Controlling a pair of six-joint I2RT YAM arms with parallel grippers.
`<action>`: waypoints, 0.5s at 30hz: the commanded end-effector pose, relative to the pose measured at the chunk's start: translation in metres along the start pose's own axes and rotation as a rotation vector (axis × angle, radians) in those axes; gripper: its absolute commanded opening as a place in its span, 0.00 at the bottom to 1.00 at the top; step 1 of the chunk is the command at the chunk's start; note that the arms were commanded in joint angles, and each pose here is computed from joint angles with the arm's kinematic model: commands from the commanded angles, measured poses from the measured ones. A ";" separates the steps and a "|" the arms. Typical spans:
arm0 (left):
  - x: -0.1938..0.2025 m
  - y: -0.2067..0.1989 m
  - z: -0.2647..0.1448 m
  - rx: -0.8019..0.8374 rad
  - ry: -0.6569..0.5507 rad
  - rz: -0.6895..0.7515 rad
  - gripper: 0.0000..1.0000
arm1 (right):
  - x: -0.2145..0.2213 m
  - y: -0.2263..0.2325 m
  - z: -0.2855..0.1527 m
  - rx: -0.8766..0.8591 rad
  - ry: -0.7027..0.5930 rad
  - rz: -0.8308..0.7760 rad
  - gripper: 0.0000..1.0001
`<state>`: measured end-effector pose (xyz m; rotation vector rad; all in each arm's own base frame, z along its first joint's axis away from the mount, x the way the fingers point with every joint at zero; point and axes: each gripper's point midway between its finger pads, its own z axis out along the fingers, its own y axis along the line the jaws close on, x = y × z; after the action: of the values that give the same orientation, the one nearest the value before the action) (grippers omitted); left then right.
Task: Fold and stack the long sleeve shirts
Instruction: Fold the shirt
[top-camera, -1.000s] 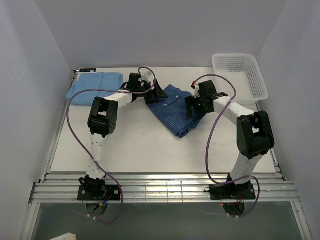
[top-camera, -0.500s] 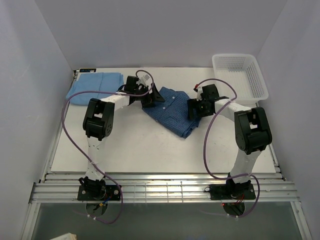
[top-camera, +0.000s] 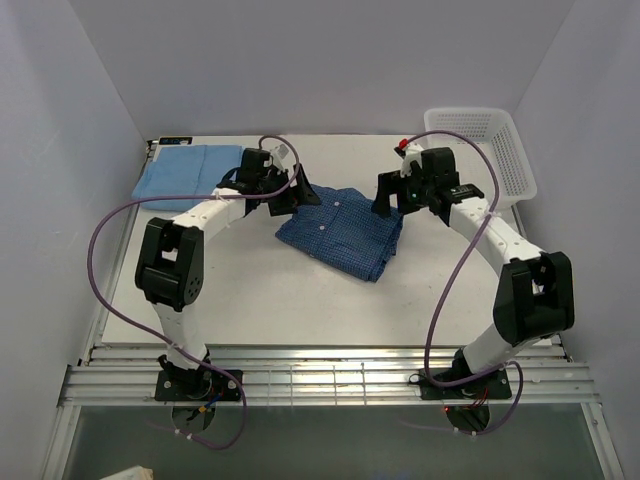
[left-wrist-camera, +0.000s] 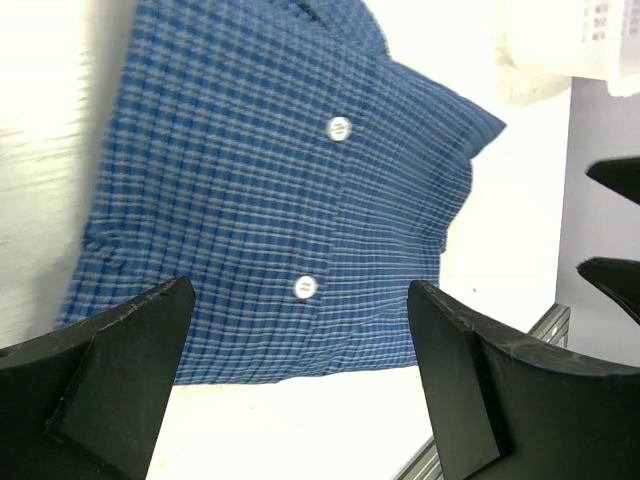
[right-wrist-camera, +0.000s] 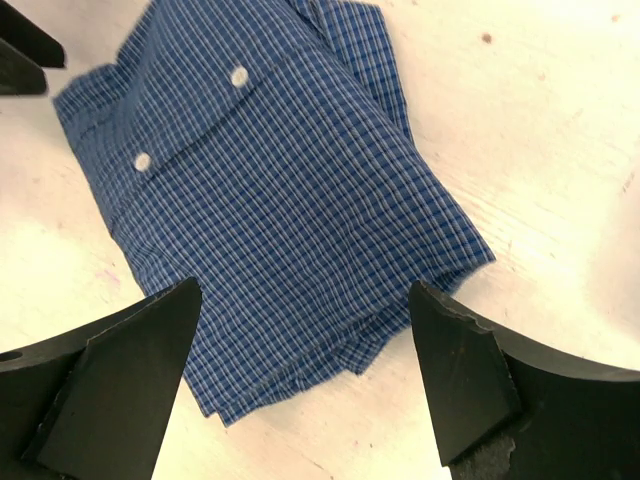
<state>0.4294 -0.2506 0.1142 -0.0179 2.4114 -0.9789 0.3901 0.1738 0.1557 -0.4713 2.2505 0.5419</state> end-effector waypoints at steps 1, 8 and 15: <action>-0.008 -0.041 -0.009 0.047 -0.038 0.099 0.98 | -0.018 0.010 0.011 -0.068 -0.051 0.023 0.90; 0.026 -0.062 0.023 0.137 0.092 0.142 0.98 | -0.018 -0.005 0.064 -0.071 -0.031 0.171 0.90; 0.061 -0.031 0.046 0.091 0.204 0.118 0.98 | 0.043 -0.021 0.092 -0.052 0.099 0.287 0.90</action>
<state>0.3982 -0.3206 0.0841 0.2364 2.4880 -1.0798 0.4239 0.1951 0.0578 -0.2511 2.4461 0.6953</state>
